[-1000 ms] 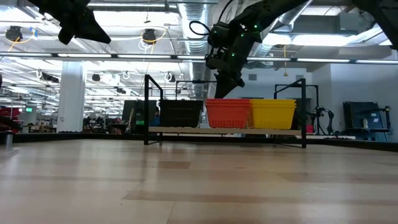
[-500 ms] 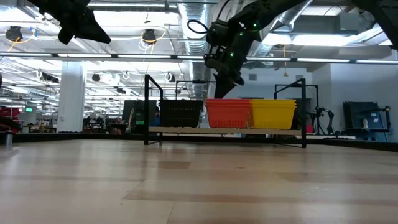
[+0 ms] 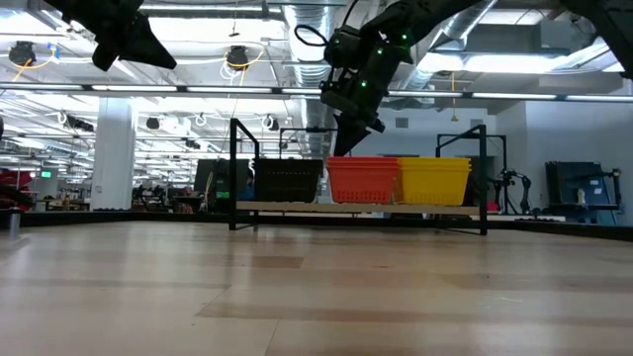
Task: Stack baskets on shelf by color
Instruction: Adjust the stacked orange bins
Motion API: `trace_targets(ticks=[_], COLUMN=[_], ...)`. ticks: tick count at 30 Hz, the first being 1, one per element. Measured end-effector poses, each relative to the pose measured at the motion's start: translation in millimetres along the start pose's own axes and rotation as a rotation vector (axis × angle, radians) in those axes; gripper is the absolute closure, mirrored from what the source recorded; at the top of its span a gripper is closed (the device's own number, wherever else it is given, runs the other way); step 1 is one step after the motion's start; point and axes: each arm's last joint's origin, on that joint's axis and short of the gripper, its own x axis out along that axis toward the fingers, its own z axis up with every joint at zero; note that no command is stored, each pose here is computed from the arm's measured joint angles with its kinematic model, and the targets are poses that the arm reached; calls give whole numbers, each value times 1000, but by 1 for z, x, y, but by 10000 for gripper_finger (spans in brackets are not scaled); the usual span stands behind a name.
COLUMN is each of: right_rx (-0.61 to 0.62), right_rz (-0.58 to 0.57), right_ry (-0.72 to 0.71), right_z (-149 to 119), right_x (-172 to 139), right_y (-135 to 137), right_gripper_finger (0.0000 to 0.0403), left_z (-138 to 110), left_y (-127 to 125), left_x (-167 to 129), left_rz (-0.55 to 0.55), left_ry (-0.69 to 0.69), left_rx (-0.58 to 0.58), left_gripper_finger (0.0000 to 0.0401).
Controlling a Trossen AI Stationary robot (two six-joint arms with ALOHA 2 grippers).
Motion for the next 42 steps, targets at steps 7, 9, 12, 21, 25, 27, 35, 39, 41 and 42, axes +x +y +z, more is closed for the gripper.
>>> trace_targets(ticks=[7, 9, 12, 21, 25, 27, 35, 39, 41, 42], right_rx=[16, 48, 95, 160, 144, 143, 122, 87, 69, 69], right_rz=[-32, -54, -51, -22, 21, 30, 57, 48, 8, -8], right_ry=[-22, -34, -25, 10, 17, 46, 118, 105, 61, 37], right_z=[2, 3, 1, -6, -6, -9, -11, -3, 8, 14], right_x=[1, 1, 1, 0, 11, 17, 51, 53, 43, 34], right_y=[-23, -38, -60, -85, -77, -76, -71, -68, -72, -75], right_gripper_finger=[403, 403, 403, 403, 403, 403, 403, 403, 403, 403], left_z=[0, 0, 0, -1, -1, -1, -1, -1, -1, -1], left_y=[0, 0, 0, 0, 0, 0, 0, 0, 0, 0], left_x=[0, 0, 0, 0, 0, 0, 0, 0, 0, 0], left_rz=[-1, -6, -5, -4, -4, -4, -5, -5, -5, -5], left_ry=[1, 2, 5, 9, 9, 9, 9, 9, 9, 9], left_rx=[0, 0, 1, 20, 27, 27, 19, 17, 11, 10], left_gripper_finger=[401, 401, 401, 401, 401, 401, 401, 401, 401, 401])
